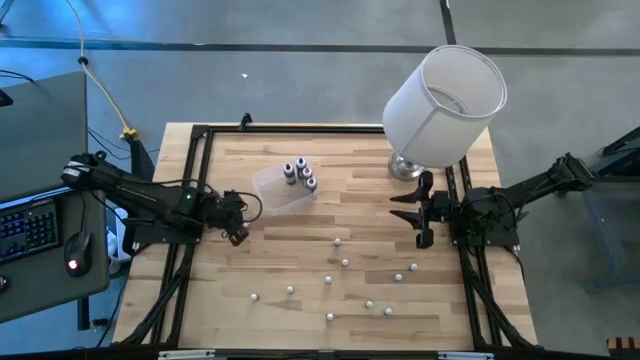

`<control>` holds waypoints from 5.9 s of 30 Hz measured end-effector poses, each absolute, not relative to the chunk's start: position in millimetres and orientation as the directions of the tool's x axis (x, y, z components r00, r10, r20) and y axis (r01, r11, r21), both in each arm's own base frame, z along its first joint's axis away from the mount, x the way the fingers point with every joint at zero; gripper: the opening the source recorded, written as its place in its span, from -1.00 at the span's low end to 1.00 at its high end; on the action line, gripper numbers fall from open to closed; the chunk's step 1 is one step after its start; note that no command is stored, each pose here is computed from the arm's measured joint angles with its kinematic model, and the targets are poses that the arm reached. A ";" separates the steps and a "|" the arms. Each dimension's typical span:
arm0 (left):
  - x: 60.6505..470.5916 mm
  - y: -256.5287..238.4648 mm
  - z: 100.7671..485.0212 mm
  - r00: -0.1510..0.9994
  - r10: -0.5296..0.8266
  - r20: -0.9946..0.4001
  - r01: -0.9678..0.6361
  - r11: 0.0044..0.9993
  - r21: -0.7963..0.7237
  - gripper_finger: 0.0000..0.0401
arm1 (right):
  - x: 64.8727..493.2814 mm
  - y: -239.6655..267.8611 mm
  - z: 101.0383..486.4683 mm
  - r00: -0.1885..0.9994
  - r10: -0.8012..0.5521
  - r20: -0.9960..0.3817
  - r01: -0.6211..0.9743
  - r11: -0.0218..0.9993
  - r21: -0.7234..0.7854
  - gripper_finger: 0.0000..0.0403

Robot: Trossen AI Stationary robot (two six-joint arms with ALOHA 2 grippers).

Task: Pick & Place food coloring
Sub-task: Put the small red food coloring bottle into the transparent bin, then put the small blue food coloring bottle into the transparent bin

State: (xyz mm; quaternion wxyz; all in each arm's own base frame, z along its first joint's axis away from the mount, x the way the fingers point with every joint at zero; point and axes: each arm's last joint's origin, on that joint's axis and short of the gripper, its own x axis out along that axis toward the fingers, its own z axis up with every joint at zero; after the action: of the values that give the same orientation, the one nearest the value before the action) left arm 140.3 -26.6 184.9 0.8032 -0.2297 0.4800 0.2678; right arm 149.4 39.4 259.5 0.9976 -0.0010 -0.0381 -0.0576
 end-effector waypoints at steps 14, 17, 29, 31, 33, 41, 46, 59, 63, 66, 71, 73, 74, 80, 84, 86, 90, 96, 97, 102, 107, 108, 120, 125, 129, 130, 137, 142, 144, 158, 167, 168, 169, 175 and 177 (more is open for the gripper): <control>158.1 -32.4 159.1 0.255 0.204 -0.945 -0.680 0.733 -0.025 -0.30 | 147.9 33.8 262.7 0.947 -0.305 0.098 0.320 0.921 -0.223 -0.30; 161.8 -33.6 153.0 0.226 0.203 -0.953 -0.679 0.734 -0.005 -0.30 | 146.4 33.3 271.4 0.934 -0.310 0.175 0.349 0.897 -0.272 -0.30; 172.6 -37.7 136.0 0.162 0.171 -0.972 -0.630 0.776 0.032 -0.63 | 140.2 27.5 294.1 0.850 -0.373 0.373 0.454 0.877 -0.157 -0.30; 173.2 -37.9 136.9 0.162 0.171 -0.972 -0.640 0.768 0.028 -0.71 | 141.5 25.1 294.5 0.844 -0.377 0.383 0.462 0.873 -0.159 -0.30; 175.1 -38.4 143.2 0.164 0.170 -0.972 -0.647 0.762 0.024 -0.74 | 144.7 22.7 292.8 0.843 -0.386 0.375 0.468 0.870 -0.157 -0.30; 192.9 -35.0 204.3 0.199 0.252 -0.947 -0.666 0.744 0.058 -0.65 | 157.1 9.9 286.1 0.825 -0.449 0.344 0.517 0.846 -0.134 -0.30; 205.6 -18.5 245.2 0.234 0.371 -0.898 -0.696 0.710 0.112 -0.64 | 162.2 5.0 283.2 0.820 -0.464 0.335 0.523 0.846 -0.108 -0.30; 231.7 45.6 251.8 0.370 0.385 -0.845 -0.555 0.821 0.131 -0.63 | 163.4 4.1 283.1 0.821 -0.457 0.341 0.505 0.861 -0.062 -0.30; 234.9 56.2 227.2 0.343 0.332 -0.879 -0.501 0.856 0.128 -0.60 | 163.5 4.2 282.8 0.823 -0.456 0.339 0.504 0.861 -0.065 -0.30; 240.1 65.0 211.0 0.282 0.324 -0.903 -0.493 0.857 0.154 -0.54 | 163.6 4.2 282.4 0.824 -0.457 0.336 0.505 0.861 -0.068 -0.30; 246.9 77.6 188.8 0.201 0.292 -0.935 -0.508 0.847 0.156 -0.44 | 163.8 4.2 281.7 0.826 -0.457 0.330 0.505 0.860 -0.073 -0.30; 249.4 80.7 178.9 0.165 0.277 -0.947 -0.509 0.846 0.159 -0.41 | 163.9 4.2 281.6 0.826 -0.456 0.329 0.505 0.860 -0.074 -0.30; 251.2 81.3 175.3 0.156 0.275 -0.949 -0.505 0.848 0.163 -0.41 | 163.9 4.2 281.6 0.827 -0.456 0.329 0.505 0.860 -0.074 -0.30; 250.2 80.6 187.6 0.069 0.243 -0.967 -0.496 0.850 0.178 -0.40 | 163.9 4.2 281.6 0.827 -0.456 0.330 0.504 0.860 -0.074 -0.30; 244.2 79.3 234.8 0.009 0.244 -0.970 -0.532 0.822 0.202 -0.40 | 163.5 4.0 282.2 0.820 -0.464 0.334 0.510 0.858 -0.061 -0.30; 240.0 75.4 262.6 0.022 0.268 -0.963 -0.530 0.820 0.216 -0.40 | 163.2 3.6 282.2 0.814 -0.477 0.332 0.521 0.852 -0.054 -0.30; 224.8 58.7 316.3 0.150 0.356 -0.922 -0.531 0.816 0.228 -0.40 | 165.8 4.6 278.0 0.841 -0.451 0.300 0.496 0.863 -0.092 -0.30; 168.3 20.2 347.0 0.436 0.398 -0.807 -0.496 0.855 0.153 -0.40 | 178.8 11.5 265.4 0.939 -0.251 0.236 0.294 0.941 -0.168 -0.30; 161.2 14.3 344.8 0.514 0.386 -0.766 -0.494 0.863 0.104 -0.40 | 182.9 12.7 261.3 0.950 -0.225 0.215 0.263 0.951 -0.165 -0.30; 141.5 -4.8 307.0 0.804 0.266 -0.531 -0.348 0.935 -0.059 -0.40 | 214.7 13.8 239.7 0.990 -0.126 0.068 0.131 0.988 -0.076 -0.30; 141.0 -12.6 273.7 0.908 0.183 -0.376 -0.205 0.979 -0.018 -0.40 | 249.1 26.5 233.4 1.000 0.000 -0.025 0.000 1.000 -0.003 -0.30; 140.3 -12.2 268.4 0.906 0.188 -0.379 -0.208 0.978 -0.012 -0.40 | 255.7 30.6 231.3 0.999 0.008 -0.050 -0.008 1.000 -0.004 -0.30; 142.3 -11.6 256.1 0.890 0.212 -0.403 -0.231 0.973 0.000 -0.39 | 298.1 50.3 152.2 0.920 -0.015 -0.391 0.082 0.984 0.156 -0.30; 142.3 -11.6 255.9 0.890 0.212 -0.405 -0.231 0.973 0.001 -0.39 | 302.3 55.4 128.2 0.893 0.028 -0.449 0.075 0.975 0.211 -0.30; 142.2 -11.6 255.8 0.889 0.211 -0.406 -0.231 0.973 0.001 -0.39 | 305.7 58.3 117.7 0.894 0.055 -0.444 0.051 0.973 0.224 -0.30; 142.2 -11.6 255.8 0.889 0.211 -0.406 -0.231 0.973 0.001 -0.39 | 306.6 58.4 115.1 0.895 0.052 -0.444 0.055 0.973 0.224 -0.30; 142.2 -11.7 255.8 0.889 0.211 -0.406 -0.230 0.973 0.000 -0.39 | 305.4 55.7 93.3 0.859 -0.032 -0.510 0.146 0.972 0.185 -0.31; 142.2 -11.7 255.8 0.889 0.210 -0.406 -0.230 0.973 0.000 -0.39 | 305.7 56.0 89.8 0.848 -0.027 -0.529 0.165 0.962 0.215 -0.40; 142.2 -11.7 255.7 0.889 0.210 -0.407 -0.229 0.973 0.000 -0.39 | 303.3 55.4 86.2 0.835 -0.034 -0.549 0.177 0.961 0.210 -0.44; 141.6 -11.6 254.5 0.883 0.210 -0.419 -0.229 0.973 0.006 -0.40 | 313.2 59.9 111.5 0.912 0.068 -0.405 0.004 0.985 0.174 -0.23; 141.7 -11.6 254.7 0.884 0.211 -0.418 -0.230 0.973 0.005 -0.40 | 340.0 71.5 111.6 0.826 0.139 -0.547 -0.074 0.988 0.139 -0.07; 141.7 -11.6 254.8 0.884 0.210 -0.417 -0.229 0.973 0.005 -0.40 | 342.5 72.0 110.1 0.815 0.136 -0.563 -0.073 0.988 0.133 -0.07; 141.7 -11.5 254.8 0.884 0.211 -0.417 -0.230 0.973 0.005 -0.40 | 344.3 72.4 108.9 0.809 0.135 -0.572 -0.077 0.989 0.125 -0.07; 141.7 -11.6 254.7 0.884 0.208 -0.418 -0.228 0.974 0.004 -0.40 | 343.7 69.9 105.1 0.789 0.069 -0.610 -0.042 0.997 0.058 -0.13; 141.7 -11.9 254.7 0.886 0.199 -0.420 -0.219 0.976 0.000 -0.40 | 341.3 66.7 101.6 0.764 0.033 -0.645 -0.014 0.999 0.034 -0.15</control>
State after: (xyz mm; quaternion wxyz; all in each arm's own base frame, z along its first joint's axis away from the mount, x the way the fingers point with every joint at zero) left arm 141.7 -11.9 254.7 0.9707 -0.0237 0.2136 0.1075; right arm 341.3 66.7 101.6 0.9390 0.0135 0.3435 0.0125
